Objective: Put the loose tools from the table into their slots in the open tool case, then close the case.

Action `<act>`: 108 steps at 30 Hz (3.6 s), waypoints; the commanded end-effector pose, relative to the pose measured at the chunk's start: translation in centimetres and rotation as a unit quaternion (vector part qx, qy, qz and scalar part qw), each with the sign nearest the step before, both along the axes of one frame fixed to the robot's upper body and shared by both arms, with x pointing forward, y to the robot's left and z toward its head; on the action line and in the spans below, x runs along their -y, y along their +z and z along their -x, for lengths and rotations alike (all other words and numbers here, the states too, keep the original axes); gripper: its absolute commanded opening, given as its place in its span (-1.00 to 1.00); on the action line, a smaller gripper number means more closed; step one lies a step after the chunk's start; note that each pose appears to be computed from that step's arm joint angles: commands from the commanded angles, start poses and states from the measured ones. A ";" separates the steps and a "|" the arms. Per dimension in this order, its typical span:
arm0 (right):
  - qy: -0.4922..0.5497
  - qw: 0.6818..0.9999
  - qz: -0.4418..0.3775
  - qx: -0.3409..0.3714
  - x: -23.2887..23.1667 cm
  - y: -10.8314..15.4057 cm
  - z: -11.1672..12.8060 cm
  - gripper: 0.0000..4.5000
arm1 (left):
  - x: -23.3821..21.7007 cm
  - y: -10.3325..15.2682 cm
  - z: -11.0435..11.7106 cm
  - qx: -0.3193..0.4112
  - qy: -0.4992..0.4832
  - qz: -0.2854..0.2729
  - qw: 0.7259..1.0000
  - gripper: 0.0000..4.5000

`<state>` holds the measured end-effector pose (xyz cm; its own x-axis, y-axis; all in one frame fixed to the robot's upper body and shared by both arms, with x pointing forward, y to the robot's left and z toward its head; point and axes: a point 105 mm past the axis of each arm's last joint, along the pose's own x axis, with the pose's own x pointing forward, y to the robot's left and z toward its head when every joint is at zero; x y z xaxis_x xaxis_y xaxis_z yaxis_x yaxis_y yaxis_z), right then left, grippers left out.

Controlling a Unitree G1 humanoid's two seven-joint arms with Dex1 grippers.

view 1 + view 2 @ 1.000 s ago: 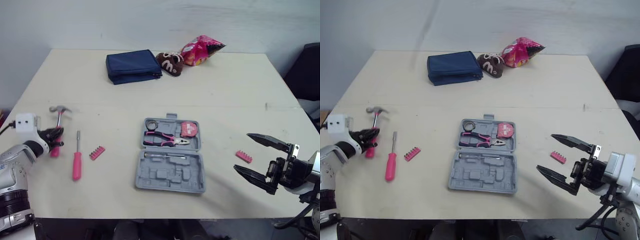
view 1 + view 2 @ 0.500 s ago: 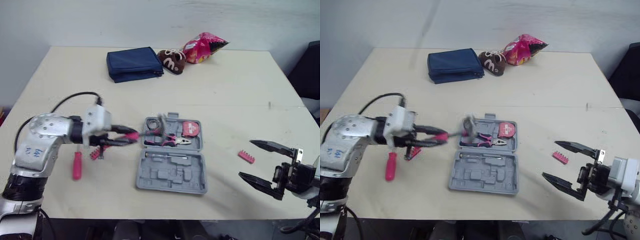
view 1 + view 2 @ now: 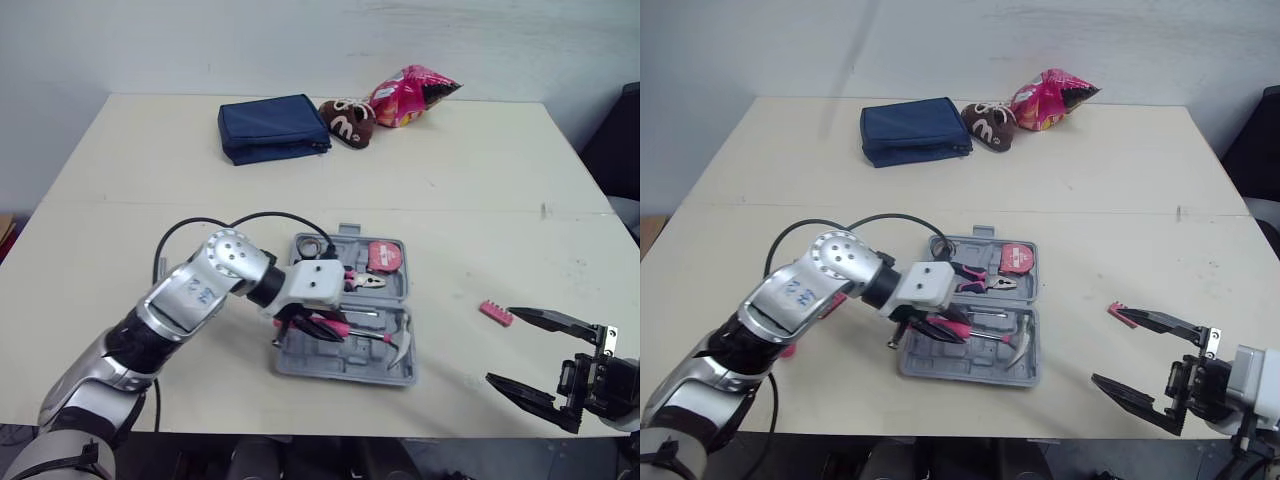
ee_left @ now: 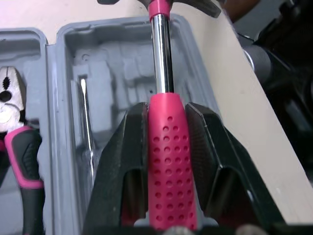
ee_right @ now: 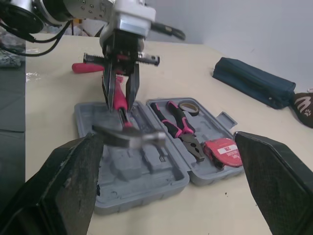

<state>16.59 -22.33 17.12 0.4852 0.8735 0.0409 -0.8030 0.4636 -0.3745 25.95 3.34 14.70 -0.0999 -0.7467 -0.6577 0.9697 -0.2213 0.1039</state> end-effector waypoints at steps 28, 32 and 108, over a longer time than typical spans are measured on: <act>-0.009 1.000 -0.001 0.021 -0.1 0.3 0.4 1.00 | 1.3 -1.7 -2.5 0.066 0.066 -0.066 0.993 -0.75; -0.009 1.000 -0.002 0.020 -0.1 0.2 0.4 1.00 | 2.0 -1.2 -1.9 0.055 0.048 -0.040 0.997 -0.75; -0.032 0.999 -0.007 0.023 0.3 -0.1 0.0 1.00 | -2.7 -13.9 -0.4 -0.036 0.118 -0.103 0.987 -0.99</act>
